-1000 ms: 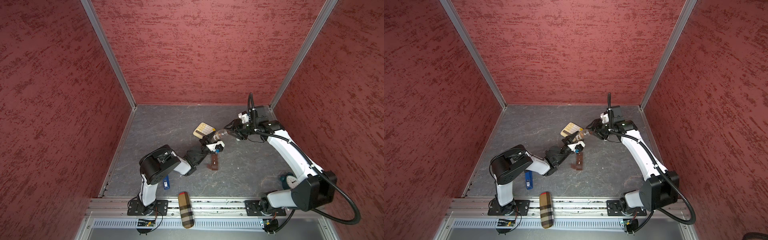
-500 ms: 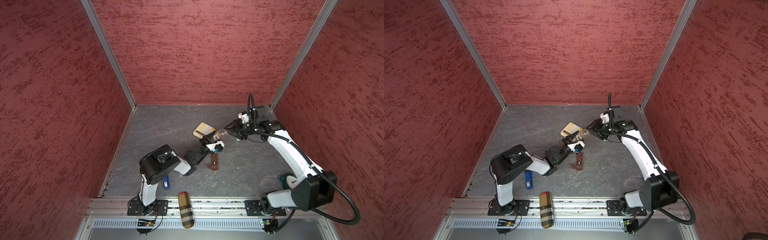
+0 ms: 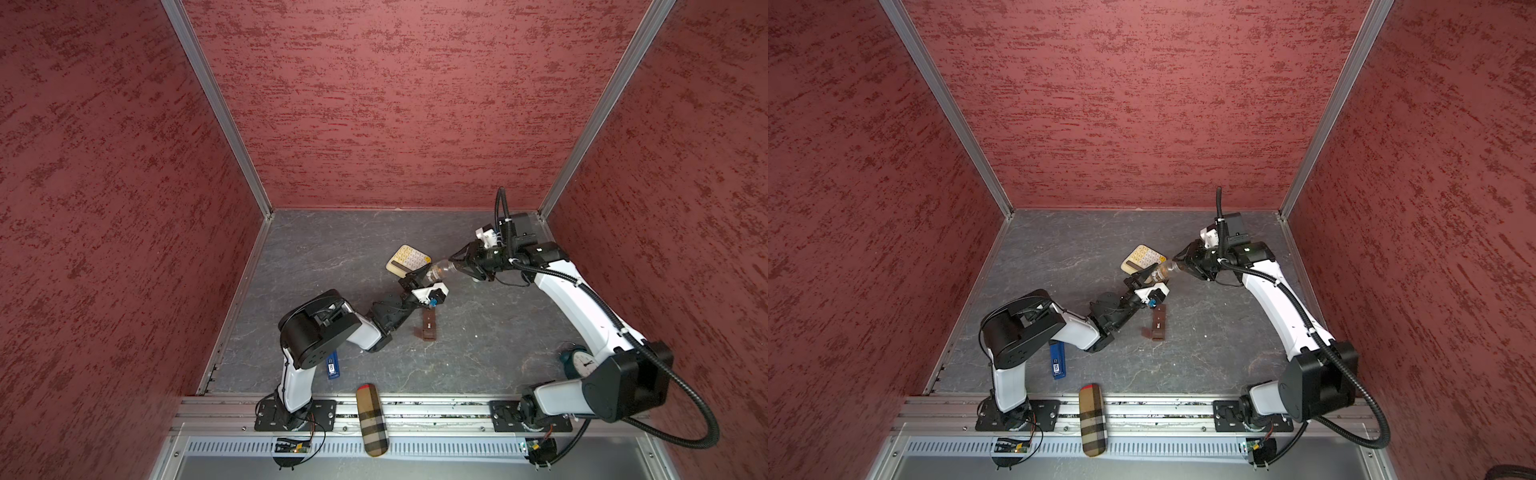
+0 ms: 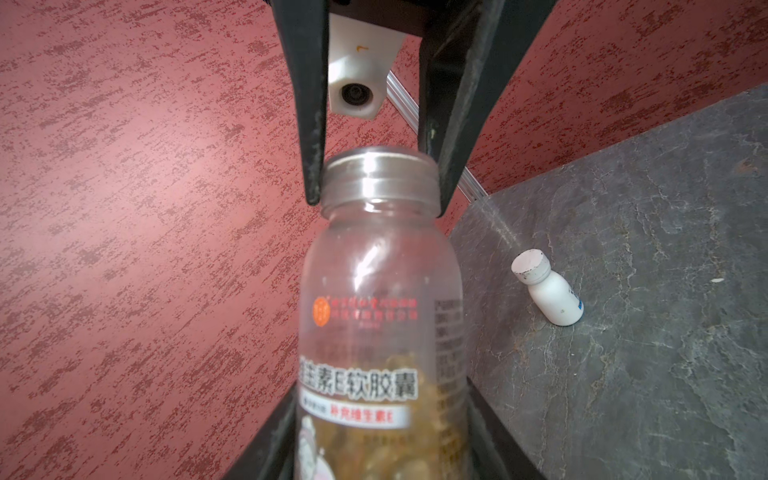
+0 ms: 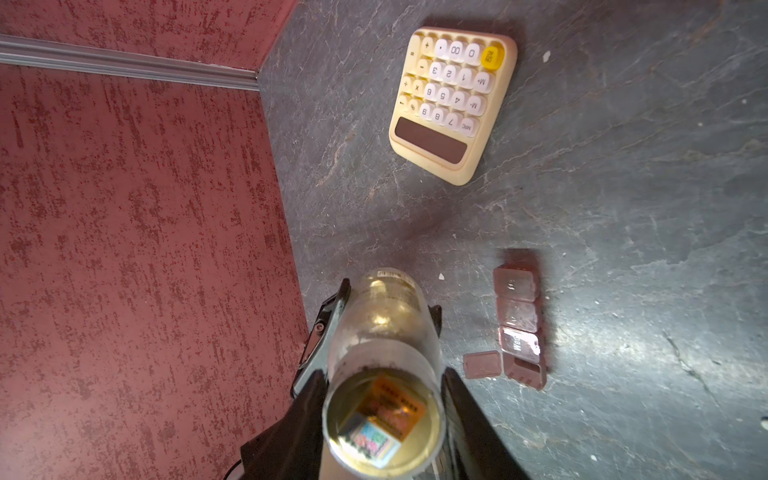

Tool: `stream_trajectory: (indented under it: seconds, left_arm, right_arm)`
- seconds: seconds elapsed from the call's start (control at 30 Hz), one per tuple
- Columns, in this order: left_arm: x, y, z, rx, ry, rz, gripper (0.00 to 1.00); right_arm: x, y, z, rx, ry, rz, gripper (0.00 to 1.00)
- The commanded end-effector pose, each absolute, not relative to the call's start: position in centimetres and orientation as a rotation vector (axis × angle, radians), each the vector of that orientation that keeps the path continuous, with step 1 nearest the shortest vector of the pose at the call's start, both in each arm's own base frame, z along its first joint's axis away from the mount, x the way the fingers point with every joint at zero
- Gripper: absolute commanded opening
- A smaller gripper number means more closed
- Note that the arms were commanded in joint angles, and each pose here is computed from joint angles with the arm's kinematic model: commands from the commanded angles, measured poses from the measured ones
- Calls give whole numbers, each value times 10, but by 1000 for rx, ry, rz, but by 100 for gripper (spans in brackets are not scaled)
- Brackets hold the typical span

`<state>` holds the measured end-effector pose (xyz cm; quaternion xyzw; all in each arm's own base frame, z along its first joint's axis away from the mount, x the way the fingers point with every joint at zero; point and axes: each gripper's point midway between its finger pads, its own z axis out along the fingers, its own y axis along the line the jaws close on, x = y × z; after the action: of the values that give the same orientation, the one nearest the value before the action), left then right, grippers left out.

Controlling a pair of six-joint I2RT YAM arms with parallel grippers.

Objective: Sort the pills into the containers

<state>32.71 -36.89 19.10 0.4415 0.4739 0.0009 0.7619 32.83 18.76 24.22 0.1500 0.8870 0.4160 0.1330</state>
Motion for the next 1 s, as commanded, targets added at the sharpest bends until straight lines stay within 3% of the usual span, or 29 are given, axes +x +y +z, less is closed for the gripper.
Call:
stream_trajectory:
  seconds: [0.0, 0.3, 0.57, 0.97]
  left_arm:
    - [318, -375, 195, 985, 1007, -67, 0]
    - [304, -364, 188, 1115, 1174, -408, 0]
    - [277, -349, 192, 1223, 1228, -710, 0]
    - [269, -342, 196, 1251, 1236, -743, 0]
  right_arm:
    - [319, 188, 245, 376, 2575, 1223, 37]
    - [283, 192, 235, 25, 2655, 1215, 32]
    - [260, 185, 224, -278, 2631, 1057, 28]
    - [252, 177, 232, -428, 2522, 930, 41]
